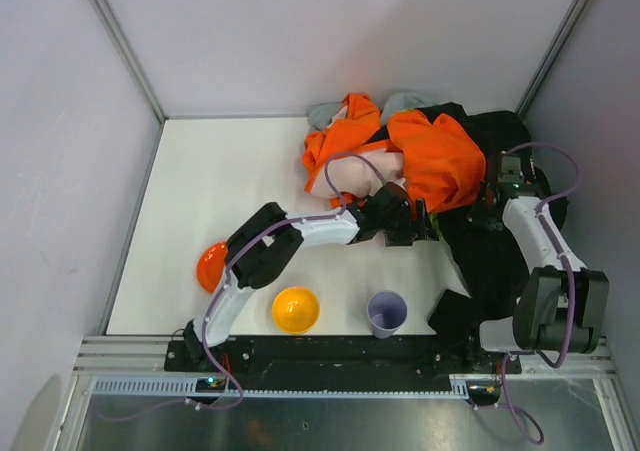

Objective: Pick out a specific cloth from the pile

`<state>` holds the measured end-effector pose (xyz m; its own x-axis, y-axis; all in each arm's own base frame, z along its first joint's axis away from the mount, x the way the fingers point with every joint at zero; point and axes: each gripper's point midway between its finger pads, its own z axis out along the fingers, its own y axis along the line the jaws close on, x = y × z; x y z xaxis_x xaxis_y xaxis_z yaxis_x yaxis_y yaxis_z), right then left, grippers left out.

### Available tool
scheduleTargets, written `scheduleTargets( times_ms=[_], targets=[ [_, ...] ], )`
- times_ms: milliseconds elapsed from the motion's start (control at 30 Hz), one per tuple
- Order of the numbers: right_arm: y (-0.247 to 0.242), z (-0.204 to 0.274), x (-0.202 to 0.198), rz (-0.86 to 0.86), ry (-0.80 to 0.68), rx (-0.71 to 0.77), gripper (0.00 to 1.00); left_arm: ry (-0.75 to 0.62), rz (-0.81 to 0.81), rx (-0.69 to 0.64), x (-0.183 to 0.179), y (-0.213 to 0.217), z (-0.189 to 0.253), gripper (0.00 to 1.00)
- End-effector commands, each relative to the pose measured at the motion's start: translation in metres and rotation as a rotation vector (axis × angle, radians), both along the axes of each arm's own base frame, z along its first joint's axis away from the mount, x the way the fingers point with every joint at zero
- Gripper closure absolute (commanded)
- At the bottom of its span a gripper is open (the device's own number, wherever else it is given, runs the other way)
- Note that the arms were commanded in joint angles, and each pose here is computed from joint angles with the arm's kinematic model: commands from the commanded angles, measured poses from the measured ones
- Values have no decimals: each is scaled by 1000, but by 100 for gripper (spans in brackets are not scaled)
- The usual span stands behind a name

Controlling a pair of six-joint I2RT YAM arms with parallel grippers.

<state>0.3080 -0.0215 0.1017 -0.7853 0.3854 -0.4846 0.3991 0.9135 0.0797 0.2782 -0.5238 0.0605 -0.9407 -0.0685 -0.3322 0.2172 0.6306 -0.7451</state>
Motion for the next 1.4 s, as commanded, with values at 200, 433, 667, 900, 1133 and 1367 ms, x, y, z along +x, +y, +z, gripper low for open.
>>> scheduleTargets(
  times_ms=[200, 433, 667, 900, 1133, 1367],
  targets=[
    [-42, 60, -6, -126, -210, -45, 100, -10, 167, -42, 41, -20, -5, 15],
    [-40, 59, -10, -119, -200, -13, 100, -44, 219, -77, 65, -41, -1, 39],
    [-39, 54, -8, -120, -187, 2, 100, -132, 156, -96, 63, -41, 31, 96],
    [-50, 53, -9, -159, -187, 1, 100, -252, -5, -137, 45, -44, 103, 99],
    [-58, 54, -9, -200, -203, 29, 100, -437, -145, -155, 25, -45, 204, 99],
    [-59, 58, -7, -209, -223, 47, 100, -592, -260, -277, -6, -33, 302, 99]
  ],
)
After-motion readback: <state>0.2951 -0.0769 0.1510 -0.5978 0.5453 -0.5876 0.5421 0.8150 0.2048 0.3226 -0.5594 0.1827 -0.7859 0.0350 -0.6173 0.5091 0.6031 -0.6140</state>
